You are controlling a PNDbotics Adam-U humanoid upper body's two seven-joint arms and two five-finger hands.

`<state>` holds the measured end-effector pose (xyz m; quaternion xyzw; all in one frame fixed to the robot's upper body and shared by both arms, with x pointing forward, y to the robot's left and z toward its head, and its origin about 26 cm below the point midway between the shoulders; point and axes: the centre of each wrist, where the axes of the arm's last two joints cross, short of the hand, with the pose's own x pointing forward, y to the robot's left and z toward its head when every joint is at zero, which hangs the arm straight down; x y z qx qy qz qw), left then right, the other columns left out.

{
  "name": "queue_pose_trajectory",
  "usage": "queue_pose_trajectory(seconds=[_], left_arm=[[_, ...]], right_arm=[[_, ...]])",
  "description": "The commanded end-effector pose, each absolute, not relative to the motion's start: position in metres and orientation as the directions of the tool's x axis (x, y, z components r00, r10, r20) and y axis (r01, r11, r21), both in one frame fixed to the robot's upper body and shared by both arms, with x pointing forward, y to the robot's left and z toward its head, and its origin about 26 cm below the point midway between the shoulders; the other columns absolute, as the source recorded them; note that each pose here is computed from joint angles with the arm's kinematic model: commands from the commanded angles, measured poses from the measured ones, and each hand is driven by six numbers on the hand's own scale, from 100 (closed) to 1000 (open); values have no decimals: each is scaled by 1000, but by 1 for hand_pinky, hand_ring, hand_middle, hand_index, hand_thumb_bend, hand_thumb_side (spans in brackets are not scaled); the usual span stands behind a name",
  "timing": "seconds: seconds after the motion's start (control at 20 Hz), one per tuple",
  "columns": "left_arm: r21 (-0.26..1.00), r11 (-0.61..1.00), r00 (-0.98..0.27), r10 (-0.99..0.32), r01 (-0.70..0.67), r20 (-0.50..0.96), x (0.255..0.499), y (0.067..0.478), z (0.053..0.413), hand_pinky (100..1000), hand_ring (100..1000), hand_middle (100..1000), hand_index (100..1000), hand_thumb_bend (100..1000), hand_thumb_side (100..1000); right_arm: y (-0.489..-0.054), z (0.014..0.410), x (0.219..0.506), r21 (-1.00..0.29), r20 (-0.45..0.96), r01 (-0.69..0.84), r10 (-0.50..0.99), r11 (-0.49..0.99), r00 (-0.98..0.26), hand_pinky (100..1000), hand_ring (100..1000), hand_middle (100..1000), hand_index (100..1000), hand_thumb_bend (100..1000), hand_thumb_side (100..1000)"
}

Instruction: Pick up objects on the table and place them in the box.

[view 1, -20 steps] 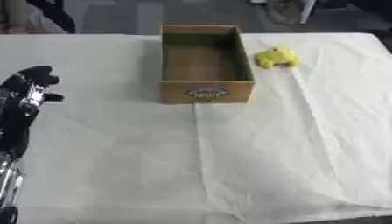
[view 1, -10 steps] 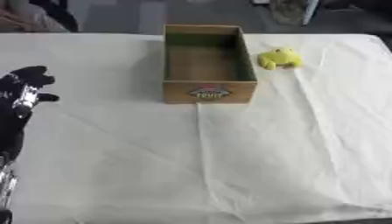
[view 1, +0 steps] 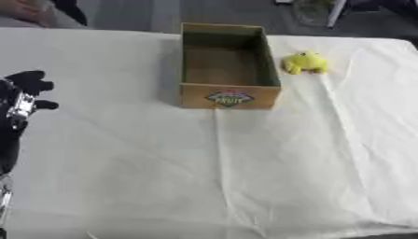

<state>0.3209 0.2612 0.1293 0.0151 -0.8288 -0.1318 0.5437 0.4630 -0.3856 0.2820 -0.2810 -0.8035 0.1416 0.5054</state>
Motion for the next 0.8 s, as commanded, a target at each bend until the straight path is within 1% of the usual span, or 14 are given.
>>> queue_pose_trajectory(seconds=[0.05,0.2,0.25,0.4,0.55,0.7,0.8], left_arm=[[258,958,-445,-178,127,878,321,260,141,636,788,593,756,295,614],[259,957,-446,-176,132,878,321,259,141,636,787,592,755,295,615],[259,957,-445,-176,132,878,321,259,141,635,787,592,755,295,615],[259,957,-446,-174,135,878,321,258,141,635,787,592,755,295,615],[259,956,-448,-173,138,877,321,258,141,635,787,592,755,296,614],[259,956,-447,-173,139,878,321,257,141,635,787,591,755,297,614],[259,956,-447,-173,140,878,321,257,141,635,787,591,755,297,614]], right_arm=[[-404,283,465,-617,669,337,700,711,-250,688,866,718,877,100,100],[-409,267,469,-711,605,318,776,627,-180,702,886,751,881,100,134],[-410,262,470,-739,581,307,798,600,-161,712,899,769,885,100,159],[-412,250,472,-814,505,263,855,518,-120,729,916,794,891,108,188],[-413,242,473,-873,431,206,897,443,-101,763,946,827,905,153,232],[-413,237,473,-922,354,133,931,363,-87,791,968,842,910,187,266],[-414,234,473,-949,301,77,950,307,-78,824,989,868,915,224,300]])
